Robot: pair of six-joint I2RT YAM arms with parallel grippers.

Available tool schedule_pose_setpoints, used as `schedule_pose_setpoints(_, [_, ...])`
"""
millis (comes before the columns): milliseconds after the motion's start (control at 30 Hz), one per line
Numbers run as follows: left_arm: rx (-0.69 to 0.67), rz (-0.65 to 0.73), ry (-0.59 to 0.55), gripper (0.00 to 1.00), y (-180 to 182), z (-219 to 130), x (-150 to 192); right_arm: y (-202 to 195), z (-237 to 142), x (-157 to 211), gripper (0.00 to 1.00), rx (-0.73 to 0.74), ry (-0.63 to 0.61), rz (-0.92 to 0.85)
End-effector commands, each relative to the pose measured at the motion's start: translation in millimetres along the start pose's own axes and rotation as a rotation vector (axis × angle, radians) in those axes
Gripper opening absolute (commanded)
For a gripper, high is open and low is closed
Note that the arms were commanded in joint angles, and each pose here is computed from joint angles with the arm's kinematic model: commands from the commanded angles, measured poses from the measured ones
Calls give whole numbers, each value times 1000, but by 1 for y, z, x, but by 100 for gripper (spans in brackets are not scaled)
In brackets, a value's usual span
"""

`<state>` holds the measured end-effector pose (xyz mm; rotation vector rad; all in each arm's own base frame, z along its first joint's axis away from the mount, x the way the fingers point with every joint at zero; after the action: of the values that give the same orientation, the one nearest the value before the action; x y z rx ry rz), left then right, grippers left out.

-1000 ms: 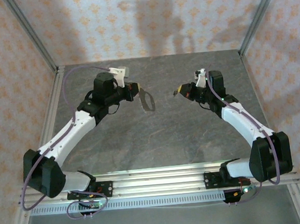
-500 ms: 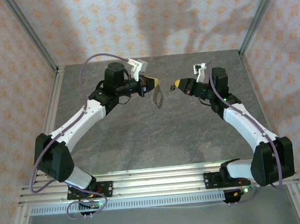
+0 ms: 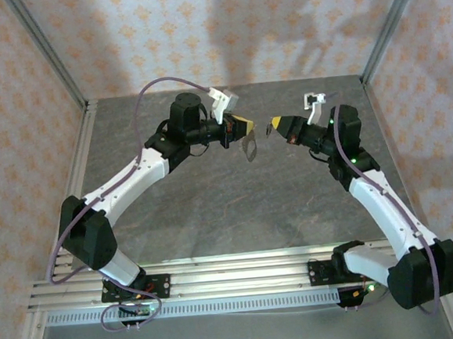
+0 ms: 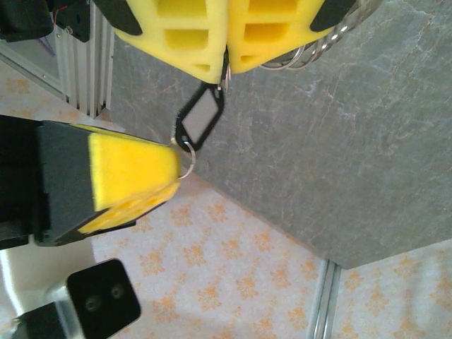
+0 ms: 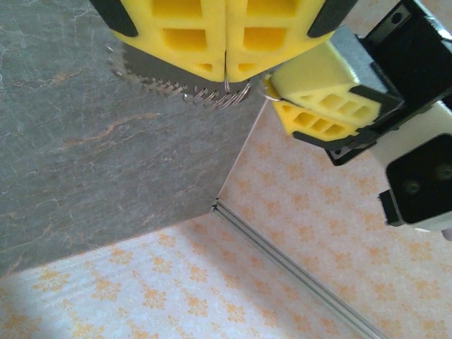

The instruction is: Put the keys on the keyring

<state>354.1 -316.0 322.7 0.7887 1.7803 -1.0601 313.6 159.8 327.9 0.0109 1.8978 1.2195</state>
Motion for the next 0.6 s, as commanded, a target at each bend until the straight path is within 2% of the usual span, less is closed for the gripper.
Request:
schedule_pose_setpoints(0, [36, 65, -69, 0, -11, 2, -25, 9, -7, -5, 0, -8, -12, -38])
schedule_pose_setpoints(567, [80, 87, -69, 0, -19, 12, -29, 32, -4, -11, 0, -102, 10, -44])
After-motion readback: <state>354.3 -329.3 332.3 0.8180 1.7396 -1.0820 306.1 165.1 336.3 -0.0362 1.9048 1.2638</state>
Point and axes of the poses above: each hand's point on the last joint's axis, 136 mm out from that joint toward the fingers, its own z axis out along the fingers, its own y axis along the line the jaws close on, x = y × z, the point moved 2 cm from there along -z, back along the fingers, and after that the axes turned 4 degrees about z, right-handed, at the moved point
